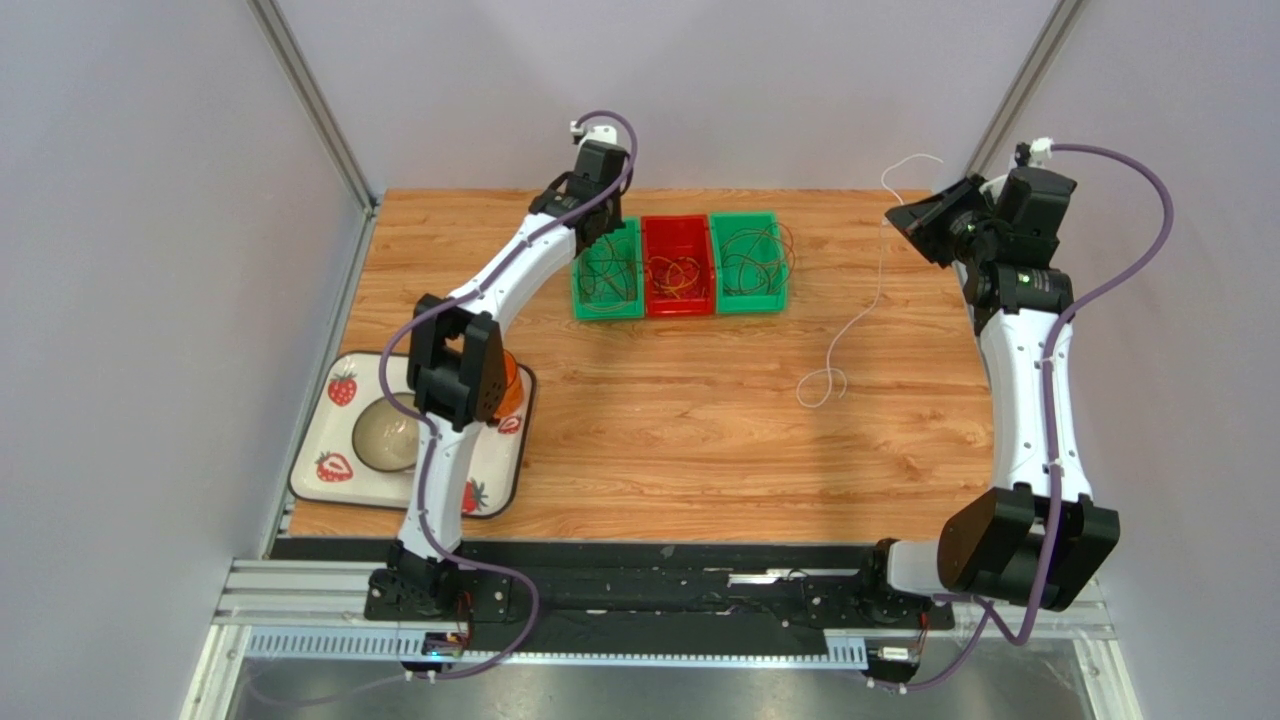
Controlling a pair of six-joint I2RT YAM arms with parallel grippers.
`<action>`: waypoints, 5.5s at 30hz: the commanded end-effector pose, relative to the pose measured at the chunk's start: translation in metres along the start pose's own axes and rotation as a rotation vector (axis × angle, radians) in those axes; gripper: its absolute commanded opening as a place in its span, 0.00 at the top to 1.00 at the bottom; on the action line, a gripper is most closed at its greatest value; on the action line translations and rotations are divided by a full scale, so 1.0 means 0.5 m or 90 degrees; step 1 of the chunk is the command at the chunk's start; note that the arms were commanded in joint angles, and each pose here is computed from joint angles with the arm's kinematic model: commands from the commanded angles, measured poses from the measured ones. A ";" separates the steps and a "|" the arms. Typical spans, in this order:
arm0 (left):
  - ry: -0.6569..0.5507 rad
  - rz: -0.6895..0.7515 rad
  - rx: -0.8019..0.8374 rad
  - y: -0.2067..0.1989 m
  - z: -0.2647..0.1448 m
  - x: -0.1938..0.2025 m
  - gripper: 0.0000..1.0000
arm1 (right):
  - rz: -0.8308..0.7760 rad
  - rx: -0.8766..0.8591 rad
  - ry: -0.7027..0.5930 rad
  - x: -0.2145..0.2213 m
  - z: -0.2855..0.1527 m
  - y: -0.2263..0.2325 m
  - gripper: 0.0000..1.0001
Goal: Untangle the cables
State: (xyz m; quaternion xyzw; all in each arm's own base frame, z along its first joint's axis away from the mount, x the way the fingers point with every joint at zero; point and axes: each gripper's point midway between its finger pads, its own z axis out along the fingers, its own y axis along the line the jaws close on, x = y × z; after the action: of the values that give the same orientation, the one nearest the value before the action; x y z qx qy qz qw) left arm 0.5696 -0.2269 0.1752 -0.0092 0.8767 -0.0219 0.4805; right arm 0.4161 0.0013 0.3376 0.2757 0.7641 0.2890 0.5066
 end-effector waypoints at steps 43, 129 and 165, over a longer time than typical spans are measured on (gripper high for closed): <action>0.006 -0.035 0.066 0.087 -0.278 -0.094 0.13 | -0.173 -0.185 0.026 0.024 0.013 0.398 1.00; 0.007 0.047 -0.013 0.332 -0.604 0.221 0.17 | -0.033 -0.071 0.262 0.383 0.420 0.065 1.00; 0.005 0.044 -0.005 0.330 -0.610 0.223 0.17 | -0.284 0.165 0.226 0.285 0.322 0.084 0.57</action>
State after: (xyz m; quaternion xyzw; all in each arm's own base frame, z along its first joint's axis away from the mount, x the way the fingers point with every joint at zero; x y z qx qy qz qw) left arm 0.2527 -0.0568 0.2320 0.0171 0.8845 0.0029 0.4663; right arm 0.5281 0.1670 0.1451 0.1161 0.9393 0.1132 0.3023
